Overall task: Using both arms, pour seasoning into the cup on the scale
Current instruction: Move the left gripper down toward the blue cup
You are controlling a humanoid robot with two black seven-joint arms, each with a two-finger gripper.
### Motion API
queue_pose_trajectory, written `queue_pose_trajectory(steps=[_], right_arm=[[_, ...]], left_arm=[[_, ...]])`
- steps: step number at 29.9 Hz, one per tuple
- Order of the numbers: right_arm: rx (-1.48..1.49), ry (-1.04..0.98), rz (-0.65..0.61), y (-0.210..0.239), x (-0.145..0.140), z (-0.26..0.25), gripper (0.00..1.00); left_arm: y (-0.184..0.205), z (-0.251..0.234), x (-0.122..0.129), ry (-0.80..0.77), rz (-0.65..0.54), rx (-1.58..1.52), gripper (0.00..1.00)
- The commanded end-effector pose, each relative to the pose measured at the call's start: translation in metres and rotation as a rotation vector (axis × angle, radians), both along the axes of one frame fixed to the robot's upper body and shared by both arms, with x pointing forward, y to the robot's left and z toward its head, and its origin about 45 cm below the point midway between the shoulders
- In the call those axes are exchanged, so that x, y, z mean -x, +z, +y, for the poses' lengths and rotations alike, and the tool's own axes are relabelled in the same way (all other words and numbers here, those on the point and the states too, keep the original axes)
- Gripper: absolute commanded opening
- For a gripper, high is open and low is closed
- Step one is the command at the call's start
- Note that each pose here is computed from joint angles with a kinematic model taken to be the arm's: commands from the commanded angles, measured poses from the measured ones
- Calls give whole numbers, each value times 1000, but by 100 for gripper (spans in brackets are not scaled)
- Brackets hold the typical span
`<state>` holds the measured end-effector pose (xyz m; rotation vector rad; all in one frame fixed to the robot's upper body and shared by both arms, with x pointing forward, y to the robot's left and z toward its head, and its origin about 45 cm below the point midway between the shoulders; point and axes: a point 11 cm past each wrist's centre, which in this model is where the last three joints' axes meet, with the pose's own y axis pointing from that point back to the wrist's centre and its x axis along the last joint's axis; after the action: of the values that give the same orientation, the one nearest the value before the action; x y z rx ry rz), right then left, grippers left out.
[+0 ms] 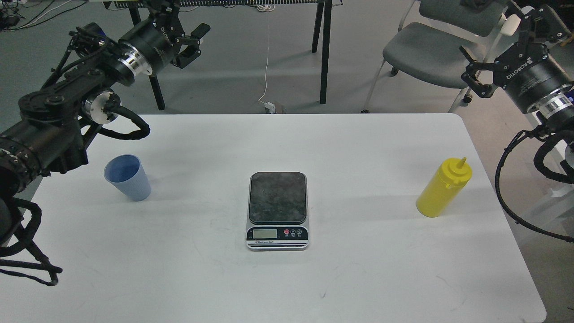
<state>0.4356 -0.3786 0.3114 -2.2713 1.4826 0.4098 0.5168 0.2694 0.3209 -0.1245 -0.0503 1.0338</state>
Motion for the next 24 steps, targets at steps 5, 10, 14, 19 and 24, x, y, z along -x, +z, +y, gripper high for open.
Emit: queue_pose_trajectory(steps=[5,10,14,19,24], right_arm=[[-1,1,0,0,0,1,98],[-1,0,1,-1,0,0,98],[0,0,2,-1,1,0,98],[-1,-1,4,-2,1,-1,98],[-1,-1,2,-1,1,-1,98]], left_arm=[[-10,4,0,40,10,-33,99],[-4,6,1,14,8,5,99],[-7,7,2,7,11,-22,99],[-13,36,10,-34,10,-351,99],[-13,93,23,-51,21,-774,99]])
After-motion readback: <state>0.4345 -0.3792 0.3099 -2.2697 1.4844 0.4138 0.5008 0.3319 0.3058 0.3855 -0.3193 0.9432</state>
